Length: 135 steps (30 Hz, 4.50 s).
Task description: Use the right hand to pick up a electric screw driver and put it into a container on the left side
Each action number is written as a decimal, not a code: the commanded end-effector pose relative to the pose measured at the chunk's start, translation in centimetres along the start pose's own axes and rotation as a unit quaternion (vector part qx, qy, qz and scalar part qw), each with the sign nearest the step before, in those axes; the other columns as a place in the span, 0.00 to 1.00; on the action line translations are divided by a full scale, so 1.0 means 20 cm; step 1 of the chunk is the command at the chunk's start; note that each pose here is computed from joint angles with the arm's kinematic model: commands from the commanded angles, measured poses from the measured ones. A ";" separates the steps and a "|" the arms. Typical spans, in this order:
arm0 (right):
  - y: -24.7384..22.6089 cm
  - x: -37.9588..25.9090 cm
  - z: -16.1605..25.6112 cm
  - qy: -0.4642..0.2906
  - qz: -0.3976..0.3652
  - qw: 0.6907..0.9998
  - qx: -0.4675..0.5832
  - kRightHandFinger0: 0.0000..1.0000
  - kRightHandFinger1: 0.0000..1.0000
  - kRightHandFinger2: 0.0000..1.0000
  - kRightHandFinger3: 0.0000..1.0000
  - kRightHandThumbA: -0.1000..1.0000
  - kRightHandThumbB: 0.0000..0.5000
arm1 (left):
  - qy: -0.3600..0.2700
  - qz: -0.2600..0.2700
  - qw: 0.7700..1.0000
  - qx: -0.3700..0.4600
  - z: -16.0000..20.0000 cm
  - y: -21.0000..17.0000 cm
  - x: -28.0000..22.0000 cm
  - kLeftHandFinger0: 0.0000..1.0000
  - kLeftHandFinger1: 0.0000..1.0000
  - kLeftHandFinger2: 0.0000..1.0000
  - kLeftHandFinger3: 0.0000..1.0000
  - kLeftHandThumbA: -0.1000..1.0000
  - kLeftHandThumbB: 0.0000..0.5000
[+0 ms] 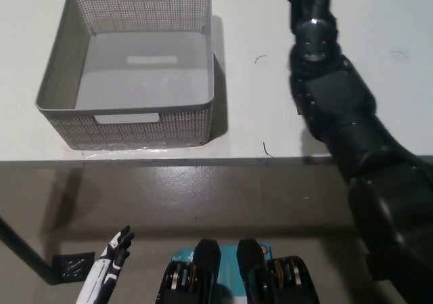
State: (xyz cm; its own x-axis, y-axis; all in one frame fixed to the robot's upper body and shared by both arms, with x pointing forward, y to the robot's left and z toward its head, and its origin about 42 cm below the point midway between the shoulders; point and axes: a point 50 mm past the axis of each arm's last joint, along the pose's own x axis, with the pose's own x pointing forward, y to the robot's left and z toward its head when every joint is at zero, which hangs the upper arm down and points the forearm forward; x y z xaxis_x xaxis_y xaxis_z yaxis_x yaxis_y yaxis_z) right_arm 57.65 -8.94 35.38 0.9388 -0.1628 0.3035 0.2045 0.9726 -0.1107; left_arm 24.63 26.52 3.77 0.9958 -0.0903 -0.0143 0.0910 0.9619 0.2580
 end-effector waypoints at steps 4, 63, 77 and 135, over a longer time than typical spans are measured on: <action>0.26 -0.01 0.53 -0.118 0.043 0.991 0.039 0.00 0.16 0.67 0.75 0.00 0.24 | -0.011 -0.004 1.000 0.006 0.00 0.02 -0.01 1.00 1.00 1.00 1.00 1.00 0.38; 0.67 -0.45 0.03 -0.025 0.201 0.977 0.072 0.65 0.84 0.90 0.95 0.35 0.57 | -0.032 -0.095 0.993 0.061 0.09 -0.07 -0.01 1.00 1.00 0.93 0.93 1.00 0.37; 0.64 -0.44 0.02 -0.030 0.211 0.975 0.067 1.00 1.00 1.00 1.00 0.58 0.63 | -0.041 -0.106 0.991 0.070 0.09 -0.08 -0.01 1.00 1.00 0.86 0.91 1.00 0.36; -1.00 -1.85 -0.89 0.038 0.027 0.993 0.105 1.00 1.00 1.00 1.00 0.82 0.51 | -0.018 -0.070 0.997 0.026 -0.03 -0.05 -0.10 1.00 1.00 1.00 1.00 1.00 0.46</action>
State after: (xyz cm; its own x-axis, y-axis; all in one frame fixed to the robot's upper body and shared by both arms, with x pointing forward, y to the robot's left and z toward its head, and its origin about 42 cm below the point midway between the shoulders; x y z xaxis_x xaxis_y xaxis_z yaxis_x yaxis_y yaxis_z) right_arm 23.94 -25.48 10.55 0.9773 -0.1463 0.1530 0.1487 0.9889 -0.0042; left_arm 22.32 25.68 2.18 0.9628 -0.2484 -0.1061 0.2698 0.9037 0.3324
